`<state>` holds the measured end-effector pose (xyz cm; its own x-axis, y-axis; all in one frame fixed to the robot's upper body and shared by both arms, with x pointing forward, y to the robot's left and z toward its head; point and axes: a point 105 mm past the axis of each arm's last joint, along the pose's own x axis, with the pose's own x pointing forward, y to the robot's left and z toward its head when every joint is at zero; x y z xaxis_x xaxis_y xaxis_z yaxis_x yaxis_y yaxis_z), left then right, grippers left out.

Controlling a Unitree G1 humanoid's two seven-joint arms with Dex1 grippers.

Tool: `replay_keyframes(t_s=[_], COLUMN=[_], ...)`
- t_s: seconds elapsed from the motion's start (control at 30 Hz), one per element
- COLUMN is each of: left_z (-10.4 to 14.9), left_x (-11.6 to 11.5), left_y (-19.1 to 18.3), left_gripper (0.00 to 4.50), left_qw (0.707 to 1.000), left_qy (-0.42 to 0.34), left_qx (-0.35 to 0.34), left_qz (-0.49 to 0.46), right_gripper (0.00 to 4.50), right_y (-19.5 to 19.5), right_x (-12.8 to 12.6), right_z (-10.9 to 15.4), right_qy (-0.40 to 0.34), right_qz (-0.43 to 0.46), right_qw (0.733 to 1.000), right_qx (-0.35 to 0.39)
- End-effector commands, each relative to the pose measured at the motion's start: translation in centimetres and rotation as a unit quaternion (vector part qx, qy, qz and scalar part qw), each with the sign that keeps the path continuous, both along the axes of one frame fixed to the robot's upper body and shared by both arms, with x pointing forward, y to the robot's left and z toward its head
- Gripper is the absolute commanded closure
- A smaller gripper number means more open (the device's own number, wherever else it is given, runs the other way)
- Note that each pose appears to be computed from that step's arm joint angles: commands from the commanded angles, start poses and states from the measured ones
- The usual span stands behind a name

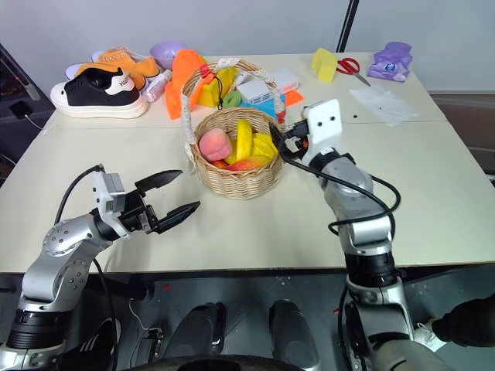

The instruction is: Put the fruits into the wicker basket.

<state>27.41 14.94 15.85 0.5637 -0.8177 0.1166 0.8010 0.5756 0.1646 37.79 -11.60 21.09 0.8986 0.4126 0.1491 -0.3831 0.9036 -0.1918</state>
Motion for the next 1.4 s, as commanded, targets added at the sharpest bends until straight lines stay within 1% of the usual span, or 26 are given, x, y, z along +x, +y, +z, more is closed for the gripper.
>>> replay_keyframes(t_s=[0.03, 0.13, 0.23, 0.3, 0.43, 0.47, 0.7, 0.83, 1.03, 1.1, 1.17, 1.23, 1.4], left_z=[1.1, 0.8, 0.6, 0.6, 0.6, 0.6, 0.5, 0.7, 0.8, 0.8, 0.9, 0.9, 1.2], left_x=[-0.3, -0.6, -0.8, -0.9, -0.9, -0.8, -0.7, -0.5, 0.7, 1.2, 1.8, 2.5, 4.4], left_y=[0.3, 0.4, 0.3, 0.2, 0.2, 0.2, 0.1, 0.2, 0.1, -0.4, -1.0, -1.6, -2.9], left_gripper=[0.0, 0.0, 0.0, 0.0, 0.0, 0.0, 0.0, 0.0, 0.0, 0.0, 0.0, 0.0, 0.0], left_qw=[1.0, 1.0, 1.0, 1.0, 1.0, 1.0, 1.0, 1.0, 1.0, 0.999, 0.999, 0.998, 0.994], left_qy=[-0.027, -0.023, -0.02, -0.02, -0.018, -0.017, -0.015, -0.017, -0.027, -0.031, -0.036, -0.037, -0.045], left_qx=[0.001, -0.002, -0.005, -0.006, -0.008, -0.007, -0.006, -0.004, 0.003, 0.003, 0.004, 0.003, 0.007], left_qz=[0.01, 0.017, 0.019, 0.019, 0.02, 0.02, 0.013, 0.01, -0.004, -0.017, -0.034, -0.054, -0.095], right_gripper=[0.06, 0.06, 0.87, 1.84, 4.04, 4.48, 4.48, 4.48, 4.48, 4.48, 4.48, 4.48, 4.48], right_y=[0.3, 0.4, 0.8, 0.8, 0.9, 1.0, 0.5, -1.5, -8.5, -11.1, -14.2, -16.7, -21.6], right_x=[0.4, 1.1, 1.4, 1.6, 1.6, 1.6, 1.3, 0.8, -0.4, -1.2, -2.5, -3.9, -7.2], right_z=[1.9, 2.0, 1.8, 1.5, 1.7, 1.7, 2.0, 3.7, 6.1, 6.5, 6.9, 6.6, 5.6], right_qy=[-0.038, -0.04, -0.038, -0.032, -0.037, -0.037, -0.045, -0.071, -0.11, -0.121, -0.125, -0.121, -0.116], right_qz=[0.01, 0.01, 0.013, 0.011, 0.017, 0.018, 0.014, 0.001, -0.082, -0.117, -0.158, -0.197, -0.294], right_qw=[0.999, 0.999, 0.999, 0.999, 0.999, 0.999, 0.999, 0.997, 0.99, 0.985, 0.979, 0.971, 0.947], right_qx=[0.001, 0.002, 0.006, 0.01, 0.019, 0.018, 0.026, 0.025, -0.015, -0.032, -0.04, -0.055, -0.048])
